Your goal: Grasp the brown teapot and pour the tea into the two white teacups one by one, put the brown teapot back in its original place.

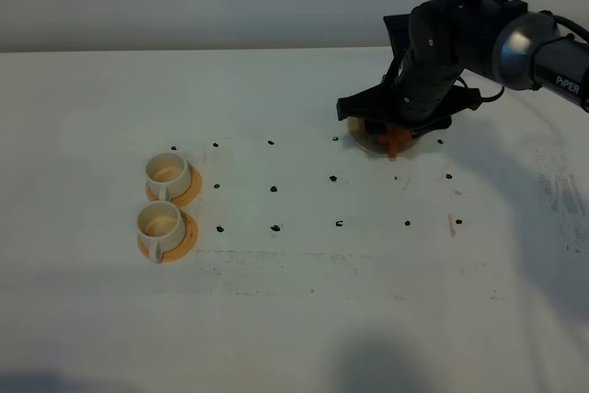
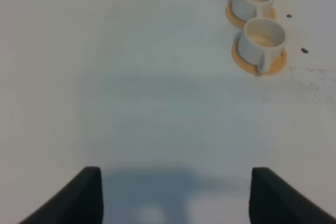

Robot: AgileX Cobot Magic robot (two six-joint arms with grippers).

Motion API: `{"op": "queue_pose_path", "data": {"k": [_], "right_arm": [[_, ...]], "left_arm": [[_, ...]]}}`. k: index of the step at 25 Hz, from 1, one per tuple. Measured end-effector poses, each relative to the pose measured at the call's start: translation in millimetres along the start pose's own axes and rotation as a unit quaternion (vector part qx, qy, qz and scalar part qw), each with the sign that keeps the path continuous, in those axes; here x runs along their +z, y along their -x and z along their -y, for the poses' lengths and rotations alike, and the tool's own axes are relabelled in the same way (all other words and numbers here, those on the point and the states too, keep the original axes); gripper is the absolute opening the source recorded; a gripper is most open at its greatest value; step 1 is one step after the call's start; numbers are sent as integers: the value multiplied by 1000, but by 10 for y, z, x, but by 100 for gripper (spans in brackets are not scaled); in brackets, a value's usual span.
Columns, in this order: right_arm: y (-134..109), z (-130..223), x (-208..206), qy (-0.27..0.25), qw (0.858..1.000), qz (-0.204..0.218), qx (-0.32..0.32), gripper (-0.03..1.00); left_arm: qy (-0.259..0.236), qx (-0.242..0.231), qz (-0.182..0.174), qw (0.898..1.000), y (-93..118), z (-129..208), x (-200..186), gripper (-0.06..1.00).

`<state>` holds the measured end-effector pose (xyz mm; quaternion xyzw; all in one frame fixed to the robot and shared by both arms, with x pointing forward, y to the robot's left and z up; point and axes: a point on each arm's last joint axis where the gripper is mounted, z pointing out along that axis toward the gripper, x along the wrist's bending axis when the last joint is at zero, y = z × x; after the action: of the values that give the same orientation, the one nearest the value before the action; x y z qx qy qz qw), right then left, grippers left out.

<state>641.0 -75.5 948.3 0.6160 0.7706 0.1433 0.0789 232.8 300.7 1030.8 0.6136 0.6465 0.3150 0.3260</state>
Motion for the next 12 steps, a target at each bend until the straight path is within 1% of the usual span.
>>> {"op": "queue_pose_path", "data": {"k": [5, 12], "right_arm": [[0, 12, 94, -8, 1000, 2, 9, 52], [-6, -47, 170, -13, 1000, 12, 4, 52]], "left_arm": [[0, 0, 0, 1000, 0, 0, 0, 56], [0, 0, 0, 1000, 0, 0, 0, 56]]}}
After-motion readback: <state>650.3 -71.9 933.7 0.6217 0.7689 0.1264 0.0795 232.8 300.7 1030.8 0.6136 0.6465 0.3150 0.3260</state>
